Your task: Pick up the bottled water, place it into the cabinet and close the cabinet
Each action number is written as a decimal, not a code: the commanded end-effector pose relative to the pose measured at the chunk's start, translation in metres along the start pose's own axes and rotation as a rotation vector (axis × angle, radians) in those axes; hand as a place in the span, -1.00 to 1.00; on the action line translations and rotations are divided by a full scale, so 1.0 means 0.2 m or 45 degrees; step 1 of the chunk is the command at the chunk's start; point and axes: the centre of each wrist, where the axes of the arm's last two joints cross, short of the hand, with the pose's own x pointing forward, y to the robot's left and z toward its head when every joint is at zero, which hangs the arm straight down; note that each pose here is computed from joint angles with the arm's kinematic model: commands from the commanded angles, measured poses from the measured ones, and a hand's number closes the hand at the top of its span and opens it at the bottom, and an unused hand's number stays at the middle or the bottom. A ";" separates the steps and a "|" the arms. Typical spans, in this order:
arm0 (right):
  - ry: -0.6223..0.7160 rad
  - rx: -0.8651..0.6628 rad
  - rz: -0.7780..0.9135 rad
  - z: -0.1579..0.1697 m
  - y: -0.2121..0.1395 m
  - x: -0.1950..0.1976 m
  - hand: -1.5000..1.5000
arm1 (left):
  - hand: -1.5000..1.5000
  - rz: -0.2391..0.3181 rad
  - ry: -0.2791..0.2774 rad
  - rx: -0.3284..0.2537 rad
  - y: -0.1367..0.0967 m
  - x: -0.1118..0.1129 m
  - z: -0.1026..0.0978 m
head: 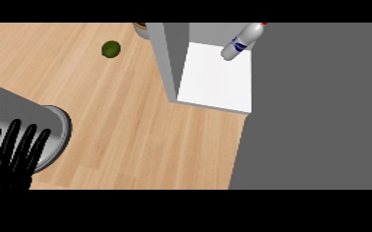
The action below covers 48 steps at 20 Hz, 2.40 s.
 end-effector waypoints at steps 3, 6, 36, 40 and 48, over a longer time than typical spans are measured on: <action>-0.007 0.275 0.003 -0.11 0.07 0.04 1.00 | -1.00 -0.006 0.022 -0.037 0.03 0.04 0.00; 0.043 0.353 0.089 -0.12 0.03 0.03 1.00 | -1.00 0.005 0.021 -0.068 0.02 0.04 -0.01; 0.023 0.544 0.101 -0.25 -0.06 -0.02 1.00 | -1.00 -0.010 0.019 -0.132 0.11 0.11 -0.07; -0.007 0.501 0.052 -0.26 -0.08 -0.03 1.00 | -1.00 -0.012 -0.002 -0.135 0.12 0.12 -0.08; 0.052 0.380 0.245 -0.28 -0.19 0.00 1.00 | -1.00 -0.012 0.001 -0.147 0.14 0.13 -0.09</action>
